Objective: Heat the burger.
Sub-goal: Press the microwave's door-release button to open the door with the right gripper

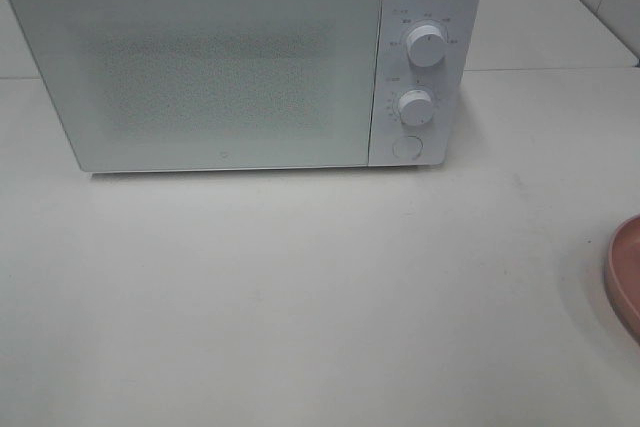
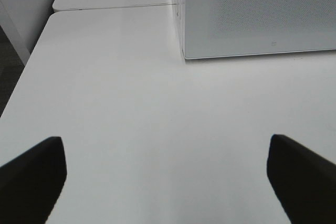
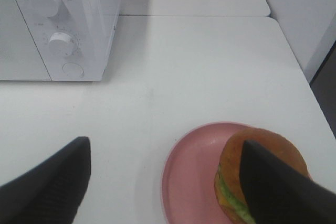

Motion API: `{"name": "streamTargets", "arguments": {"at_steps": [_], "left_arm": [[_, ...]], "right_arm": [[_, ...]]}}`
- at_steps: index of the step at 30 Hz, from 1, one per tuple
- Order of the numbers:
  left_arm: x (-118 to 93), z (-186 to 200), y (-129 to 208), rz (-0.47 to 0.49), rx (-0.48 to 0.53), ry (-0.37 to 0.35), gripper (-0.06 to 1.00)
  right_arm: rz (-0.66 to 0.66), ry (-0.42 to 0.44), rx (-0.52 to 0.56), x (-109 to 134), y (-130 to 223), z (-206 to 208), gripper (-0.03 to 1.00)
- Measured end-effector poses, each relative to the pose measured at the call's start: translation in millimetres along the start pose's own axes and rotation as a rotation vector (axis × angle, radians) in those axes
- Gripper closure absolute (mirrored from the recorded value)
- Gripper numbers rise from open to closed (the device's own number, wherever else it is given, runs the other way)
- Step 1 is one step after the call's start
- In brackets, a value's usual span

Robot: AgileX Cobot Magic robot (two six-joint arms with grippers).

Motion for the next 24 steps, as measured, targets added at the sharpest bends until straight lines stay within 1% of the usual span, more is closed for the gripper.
{"name": "streamTargets", "arguments": {"at_steps": [5,20,23,24], "left_arm": [[0.0,0.0,0.0,0.000,0.000,0.000,-0.01],[0.0,0.0,0.0,0.000,0.000,0.000,-0.01],[0.0,0.0,0.0,0.000,0.000,0.000,-0.01],[0.0,0.0,0.0,0.000,0.000,0.000,-0.01]], "right_arm": [[0.010,0.008,-0.061,-0.4,-9.9,-21.3,0.21],[0.019,-0.001,-0.134,1.9,-26.0,-76.3,0.21],[0.019,-0.001,-0.160,2.3,-30.7,-88.7,0.21],[0.019,0.000,-0.184,2.4,-34.3,-95.8,0.21]]}}
Point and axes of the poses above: a point on each arm's last joint axis where the gripper is mounted, z pointing back along that axis away from the gripper, x along the wrist's bending axis when the last joint is at zero, y = z × x, the point moved 4 cm from there along -z, pointing out along that axis toward the gripper, and after that the axes turned 15 degrees about z, right-handed, at the moved point
